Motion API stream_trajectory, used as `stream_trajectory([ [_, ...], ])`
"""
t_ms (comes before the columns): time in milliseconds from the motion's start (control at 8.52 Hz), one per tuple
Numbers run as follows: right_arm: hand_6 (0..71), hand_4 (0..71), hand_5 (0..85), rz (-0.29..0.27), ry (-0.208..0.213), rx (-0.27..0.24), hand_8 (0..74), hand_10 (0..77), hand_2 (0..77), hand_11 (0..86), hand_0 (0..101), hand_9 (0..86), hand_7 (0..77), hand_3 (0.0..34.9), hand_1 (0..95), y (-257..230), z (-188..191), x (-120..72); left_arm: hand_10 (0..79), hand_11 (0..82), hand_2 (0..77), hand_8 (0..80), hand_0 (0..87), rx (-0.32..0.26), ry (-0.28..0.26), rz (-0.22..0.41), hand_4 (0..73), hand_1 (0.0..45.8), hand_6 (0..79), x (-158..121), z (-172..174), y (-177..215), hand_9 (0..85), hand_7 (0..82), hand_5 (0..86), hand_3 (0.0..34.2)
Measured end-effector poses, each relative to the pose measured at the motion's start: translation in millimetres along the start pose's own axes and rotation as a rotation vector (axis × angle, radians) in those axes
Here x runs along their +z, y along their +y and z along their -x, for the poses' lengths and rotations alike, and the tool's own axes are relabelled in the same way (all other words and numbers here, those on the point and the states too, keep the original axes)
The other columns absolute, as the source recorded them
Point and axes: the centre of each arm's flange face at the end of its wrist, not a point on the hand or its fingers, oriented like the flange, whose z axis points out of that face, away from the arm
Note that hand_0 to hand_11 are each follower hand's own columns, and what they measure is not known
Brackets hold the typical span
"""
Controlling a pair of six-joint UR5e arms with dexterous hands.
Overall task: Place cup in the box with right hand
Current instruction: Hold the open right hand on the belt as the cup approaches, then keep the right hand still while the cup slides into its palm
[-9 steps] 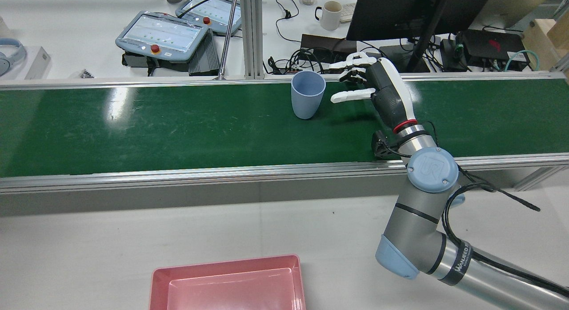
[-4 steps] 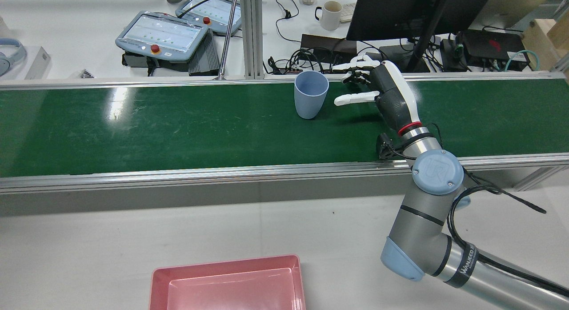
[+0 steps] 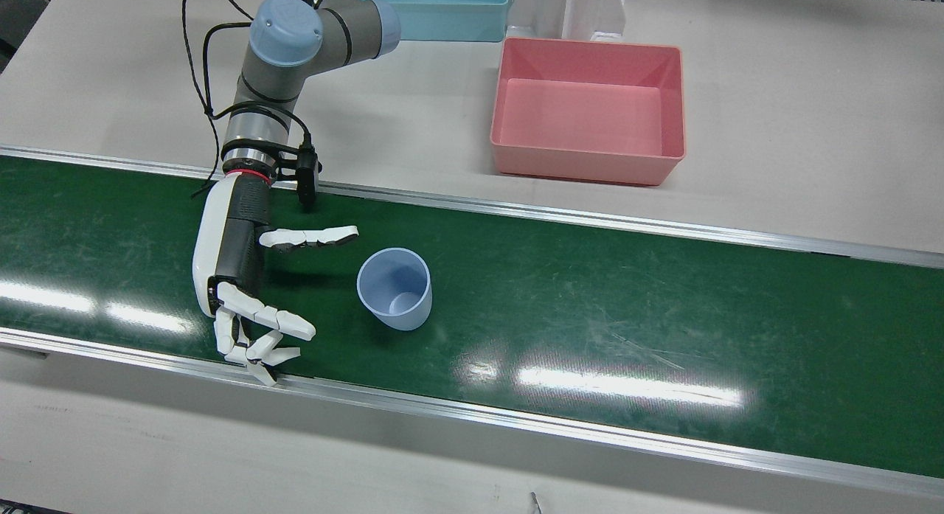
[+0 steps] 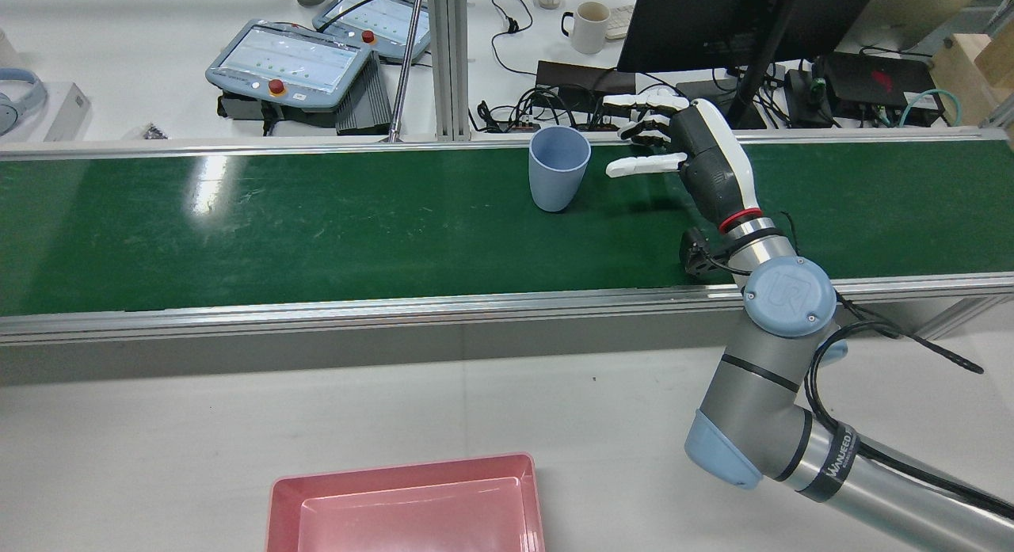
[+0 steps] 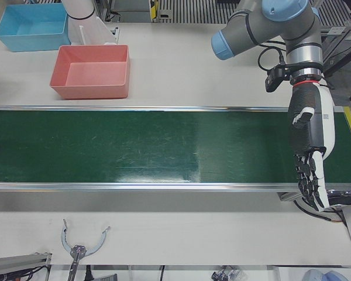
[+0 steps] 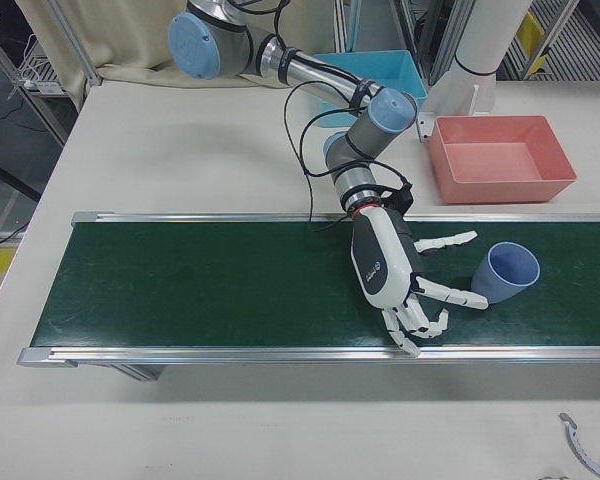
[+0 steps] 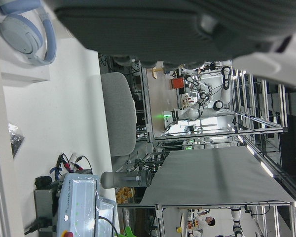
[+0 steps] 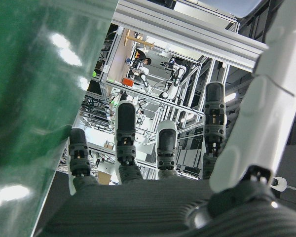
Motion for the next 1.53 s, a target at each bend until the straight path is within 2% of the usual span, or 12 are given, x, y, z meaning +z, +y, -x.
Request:
stream_trajectory([
  [117,13.1,33.3,8.2,-0.002,-0.003,-0.001,28.9,13.1,0.5,21.8,53,43.1,69.8,26.2,12.0,-1.1,2.1,1.2,0.0,0.0,0.5,0.0,0.0,0.000,0.000,0.000,0.0,0.5,0.0,-0.1,-0.2,0.2,0.5,0.0,0.0,0.0],
  [235,12.0,33.3,7.6,-0.003,-0.004,-0.003,30.0,13.1,0.5,19.1,53,43.1,69.8,26.7,12.0,-1.6,2.7,1.4,0.0,0.0,0.5,0.0,0.0,0.000,0.000,0.000,0.0,0.5,0.0,-0.1,-0.2,0.1,0.5,0.0,0.0,0.0],
  [352,13.1,34.4,7.1,-0.002,-0.001,-0.004,30.0,11.4,0.5,0.5,53,43.1,69.8,28.9,12.0,-1.7,1.8,0.9,0.0,0.0,0.5,0.0,0.0,0.000,0.001,0.000,0.0,0.5,0.0,-0.1,-0.4,0.0,0.5,0.0,0.0,0.0],
  [587,13.1,35.5,7.1,0.002,0.010,-0.003,30.0,14.2,0.5,22.4,53,43.1,69.8,25.4,12.0,0.1,-2.7,-1.7,0.0,0.0,0.5,0.0,0.0,0.000,0.000,0.000,0.0,0.5,0.0,-0.1,-0.2,0.0,0.5,0.0,0.0,0.0],
  [822,13.1,35.5,7.6,0.005,0.018,-0.002,30.5,14.7,0.5,19.1,55,44.2,69.8,23.3,12.0,2.1,-6.7,-4.0,0.0,0.0,0.5,0.0,0.0,0.000,0.000,0.001,0.0,0.5,0.0,-0.1,0.0,0.2,0.5,0.0,0.0,0.0],
  [1526,13.1,33.8,8.2,-0.003,0.023,-0.009,31.1,12.5,0.5,19.1,54,44.7,70.4,24.5,12.5,2.9,-3.9,-6.7,0.0,0.0,0.5,0.0,0.0,0.000,0.000,0.000,0.0,0.5,0.0,-0.1,-0.2,0.1,0.5,0.0,0.0,0.0],
])
